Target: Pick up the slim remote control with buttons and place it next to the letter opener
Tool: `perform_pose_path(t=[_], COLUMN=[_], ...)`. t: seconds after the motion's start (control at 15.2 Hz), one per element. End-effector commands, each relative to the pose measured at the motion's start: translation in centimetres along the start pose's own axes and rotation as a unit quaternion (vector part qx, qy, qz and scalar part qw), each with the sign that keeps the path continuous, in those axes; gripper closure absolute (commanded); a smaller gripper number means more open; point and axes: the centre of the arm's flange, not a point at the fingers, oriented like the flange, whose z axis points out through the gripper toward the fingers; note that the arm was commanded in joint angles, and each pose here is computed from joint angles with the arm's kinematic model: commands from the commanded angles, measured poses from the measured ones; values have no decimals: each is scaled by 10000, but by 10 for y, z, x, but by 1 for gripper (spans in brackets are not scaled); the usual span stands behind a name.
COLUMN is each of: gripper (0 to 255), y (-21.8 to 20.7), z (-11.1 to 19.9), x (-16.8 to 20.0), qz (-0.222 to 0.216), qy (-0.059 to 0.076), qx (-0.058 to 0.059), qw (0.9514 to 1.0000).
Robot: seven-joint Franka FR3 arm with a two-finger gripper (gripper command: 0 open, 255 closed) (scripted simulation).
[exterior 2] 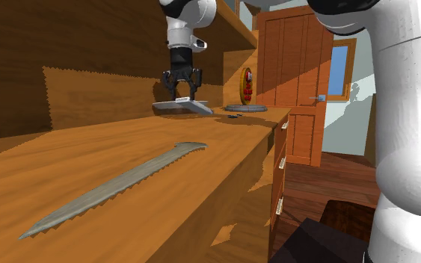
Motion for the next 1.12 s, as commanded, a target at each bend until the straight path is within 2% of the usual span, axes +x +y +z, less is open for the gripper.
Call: perform_pose_path(t=[0.0, 1.06], gripper=[255, 255], y=[-14, -71], z=[-24, -19], x=[-54, -258], qz=[-250, -250], qy=[168, 168], qx=[220, 220], qw=[9993, 9993])
